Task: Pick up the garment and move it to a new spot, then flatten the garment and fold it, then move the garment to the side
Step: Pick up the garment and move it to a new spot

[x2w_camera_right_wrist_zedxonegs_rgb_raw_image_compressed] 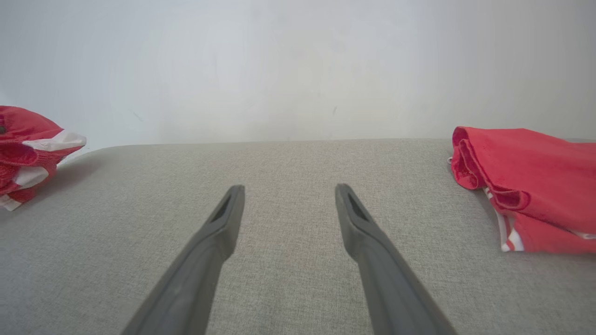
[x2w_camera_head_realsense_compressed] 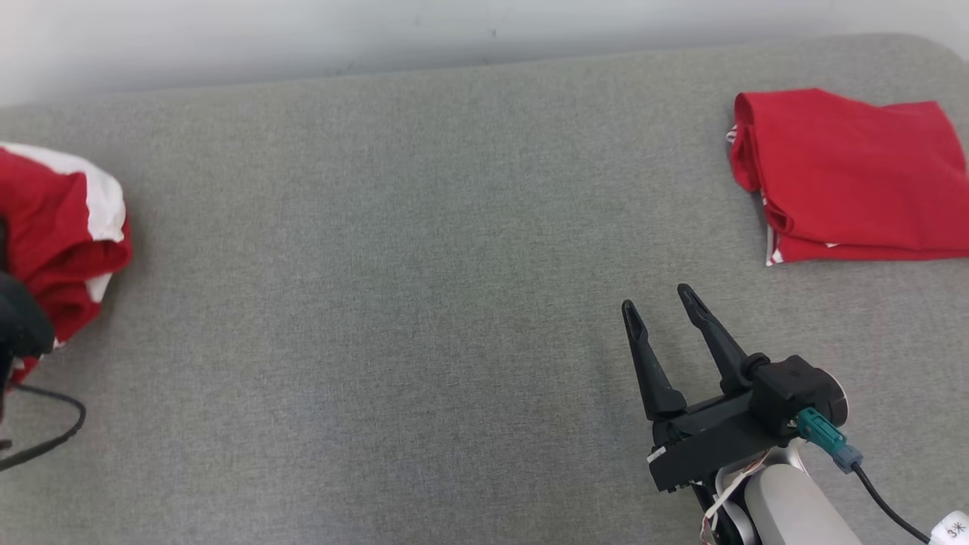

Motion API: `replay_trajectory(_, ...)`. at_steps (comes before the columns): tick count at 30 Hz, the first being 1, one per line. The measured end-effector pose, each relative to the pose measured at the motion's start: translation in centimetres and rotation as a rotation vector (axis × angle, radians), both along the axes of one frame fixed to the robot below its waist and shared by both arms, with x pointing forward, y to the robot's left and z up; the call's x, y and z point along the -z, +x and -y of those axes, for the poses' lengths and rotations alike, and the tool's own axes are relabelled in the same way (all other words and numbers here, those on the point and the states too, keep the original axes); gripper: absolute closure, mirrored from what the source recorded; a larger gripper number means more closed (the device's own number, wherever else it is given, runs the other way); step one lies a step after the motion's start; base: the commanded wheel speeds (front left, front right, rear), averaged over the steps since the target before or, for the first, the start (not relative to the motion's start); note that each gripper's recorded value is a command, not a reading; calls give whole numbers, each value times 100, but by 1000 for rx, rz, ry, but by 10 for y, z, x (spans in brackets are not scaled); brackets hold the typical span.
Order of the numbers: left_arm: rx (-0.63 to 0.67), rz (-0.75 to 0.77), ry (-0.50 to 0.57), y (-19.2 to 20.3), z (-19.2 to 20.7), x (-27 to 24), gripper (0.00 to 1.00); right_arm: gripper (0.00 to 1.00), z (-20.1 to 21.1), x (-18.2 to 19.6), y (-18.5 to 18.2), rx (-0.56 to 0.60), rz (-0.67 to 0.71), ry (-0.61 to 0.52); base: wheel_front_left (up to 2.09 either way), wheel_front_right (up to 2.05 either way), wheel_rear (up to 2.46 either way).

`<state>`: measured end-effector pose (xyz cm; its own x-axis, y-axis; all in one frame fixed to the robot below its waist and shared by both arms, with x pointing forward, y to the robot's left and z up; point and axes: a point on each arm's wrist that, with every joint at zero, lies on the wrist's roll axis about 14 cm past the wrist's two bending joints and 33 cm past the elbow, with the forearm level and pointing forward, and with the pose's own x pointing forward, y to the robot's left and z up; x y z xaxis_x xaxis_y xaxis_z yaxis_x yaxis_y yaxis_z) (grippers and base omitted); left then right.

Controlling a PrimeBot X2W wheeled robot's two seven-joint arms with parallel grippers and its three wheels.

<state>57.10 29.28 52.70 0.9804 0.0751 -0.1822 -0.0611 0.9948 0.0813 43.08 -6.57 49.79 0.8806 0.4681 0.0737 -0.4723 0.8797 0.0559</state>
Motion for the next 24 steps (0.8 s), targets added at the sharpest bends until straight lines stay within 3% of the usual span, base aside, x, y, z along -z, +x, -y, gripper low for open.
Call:
replay_trajectory(6,118,119,36,14,40,-44,100,0,10,-10,-7,40,14,18,0,0,0)
replay_trajectory(11,280,216,58,20,101,-80,100,0,21,-20,-14,86,33,37,0,0,0)
replay_trajectory(24,679,316,-76,-11,258,-117,100,0,54,-35,-29,198,62,53,0,0,0)
